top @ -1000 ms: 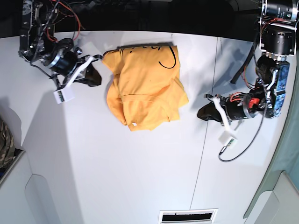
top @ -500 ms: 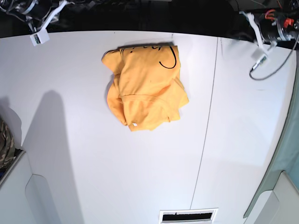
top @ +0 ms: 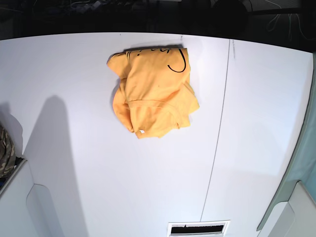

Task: Layout the t-shirt on the table in an organized manner, then fold the t-shirt properly

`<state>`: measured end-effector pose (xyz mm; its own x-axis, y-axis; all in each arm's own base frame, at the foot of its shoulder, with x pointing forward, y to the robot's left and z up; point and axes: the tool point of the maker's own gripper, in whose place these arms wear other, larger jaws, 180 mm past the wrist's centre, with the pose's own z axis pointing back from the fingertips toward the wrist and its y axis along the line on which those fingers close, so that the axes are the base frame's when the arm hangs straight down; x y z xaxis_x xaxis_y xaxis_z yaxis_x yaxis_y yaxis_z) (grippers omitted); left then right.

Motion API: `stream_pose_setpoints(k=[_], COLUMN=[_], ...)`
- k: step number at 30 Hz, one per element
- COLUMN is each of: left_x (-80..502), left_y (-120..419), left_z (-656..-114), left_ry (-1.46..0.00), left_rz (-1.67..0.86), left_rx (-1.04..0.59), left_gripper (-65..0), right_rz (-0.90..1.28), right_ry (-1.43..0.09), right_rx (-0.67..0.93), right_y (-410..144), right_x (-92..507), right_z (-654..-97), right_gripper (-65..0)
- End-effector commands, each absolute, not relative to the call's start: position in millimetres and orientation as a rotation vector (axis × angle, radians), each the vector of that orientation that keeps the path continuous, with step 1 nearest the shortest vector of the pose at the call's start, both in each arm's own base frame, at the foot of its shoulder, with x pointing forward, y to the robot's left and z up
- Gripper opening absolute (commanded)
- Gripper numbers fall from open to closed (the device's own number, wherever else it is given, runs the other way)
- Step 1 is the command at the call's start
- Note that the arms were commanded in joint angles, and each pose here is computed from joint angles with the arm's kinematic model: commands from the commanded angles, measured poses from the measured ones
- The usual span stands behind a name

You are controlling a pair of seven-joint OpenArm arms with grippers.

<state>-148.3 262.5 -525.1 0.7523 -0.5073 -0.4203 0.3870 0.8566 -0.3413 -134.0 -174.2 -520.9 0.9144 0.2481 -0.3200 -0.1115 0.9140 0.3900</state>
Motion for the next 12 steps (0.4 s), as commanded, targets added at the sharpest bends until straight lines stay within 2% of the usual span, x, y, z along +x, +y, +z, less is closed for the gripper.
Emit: stream_pose_setpoints(k=[1,6,12], left_x=[-152.4,-143.1,-102.3], left_y=[265.6,236.1,185.1], left_z=[-525.9,-553.7,-599.2], left_ry=[0.552,0.604,0.544], left_rz=[-0.504,-0.58,-0.583], left_rx=[-0.244,-0.285,-0.257], left_gripper=[-65.0,-65.0,-65.0], right_rz=[0.201,0.208,0.253], right_ry=[0.417,0.573,0.567], right_rx=[0.359,0.299,0.303], right_y=[-182.2,-195.5,-188.7], right_x=[-145.8,-170.7,-135.2], right_z=[-522.9,-545.3,-566.8], right_gripper=[-65.0,-65.0,-65.0])
